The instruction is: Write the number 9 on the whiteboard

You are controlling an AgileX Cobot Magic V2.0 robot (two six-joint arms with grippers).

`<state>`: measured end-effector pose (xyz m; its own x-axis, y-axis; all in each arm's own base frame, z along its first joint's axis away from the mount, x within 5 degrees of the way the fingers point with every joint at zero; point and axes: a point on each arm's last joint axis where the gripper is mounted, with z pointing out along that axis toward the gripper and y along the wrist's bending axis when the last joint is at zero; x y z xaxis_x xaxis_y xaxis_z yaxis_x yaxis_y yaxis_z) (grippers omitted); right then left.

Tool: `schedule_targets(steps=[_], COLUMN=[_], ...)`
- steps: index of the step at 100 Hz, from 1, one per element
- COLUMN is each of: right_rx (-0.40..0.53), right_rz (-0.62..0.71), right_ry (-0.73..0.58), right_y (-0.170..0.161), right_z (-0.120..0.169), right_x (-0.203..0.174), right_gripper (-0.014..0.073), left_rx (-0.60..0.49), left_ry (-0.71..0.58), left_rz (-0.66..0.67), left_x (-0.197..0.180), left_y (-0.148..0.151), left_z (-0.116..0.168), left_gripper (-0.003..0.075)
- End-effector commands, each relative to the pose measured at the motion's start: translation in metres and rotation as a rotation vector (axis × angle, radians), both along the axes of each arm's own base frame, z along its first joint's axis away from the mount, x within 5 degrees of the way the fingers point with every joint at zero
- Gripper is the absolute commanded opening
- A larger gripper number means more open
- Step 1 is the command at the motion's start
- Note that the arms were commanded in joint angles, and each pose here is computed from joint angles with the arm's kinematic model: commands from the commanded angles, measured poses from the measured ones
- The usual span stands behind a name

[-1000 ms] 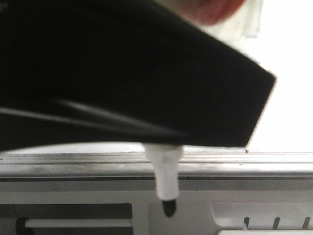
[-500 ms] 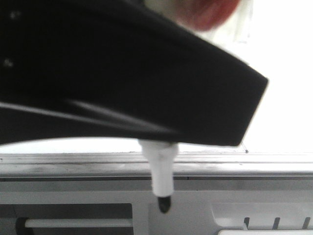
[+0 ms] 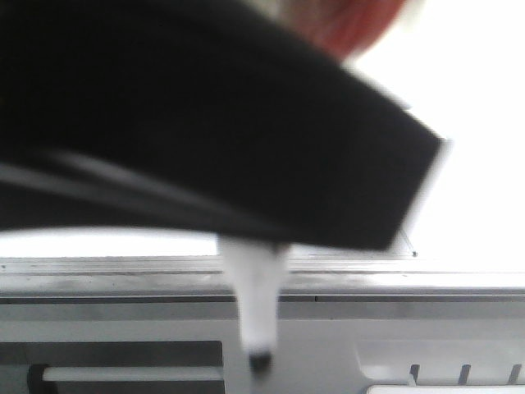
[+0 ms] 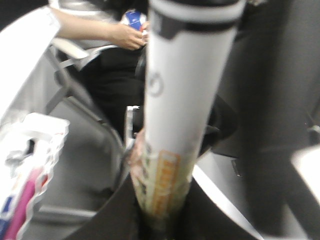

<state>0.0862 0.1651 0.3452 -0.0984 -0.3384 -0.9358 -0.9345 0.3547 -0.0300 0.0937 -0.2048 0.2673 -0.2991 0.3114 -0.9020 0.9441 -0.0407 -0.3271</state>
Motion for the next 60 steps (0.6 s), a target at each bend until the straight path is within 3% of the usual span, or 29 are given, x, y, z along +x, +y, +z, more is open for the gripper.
schedule_targets(steps=[1,10,24,25,60], right_rx=[0.118,0.167,0.22,0.224,0.216], right_rz=[-0.054,-0.112,-0.168,-0.171,-0.18], right_ry=[-0.044,-0.081,-0.128,-0.131,-0.114], right_y=[-0.016,-0.032,-0.052,-0.053,-0.057], right_z=[0.025,0.035,0.045,0.046,0.041], right_x=[-0.001,-0.002,-0.007,-0.008,-0.009], right_gripper=[0.0506,0.0343,-0.0022,-0.0078,-0.0069], left_rx=[-0.037,-0.005,0.04,0.041,0.046], left_ry=[0.092,0.131,0.223,0.229,0.304], left_rz=[0.144,0.253,0.47,0.479,0.755], left_x=[0.011,0.019,0.033,0.034,0.055], left_y=[-0.002,0.001,0.006,0.006,0.013], left_z=[0.014,0.012,0.009,0.008,0.01], left_gripper=[-0.002,-0.002,-0.002,-0.002,-0.002])
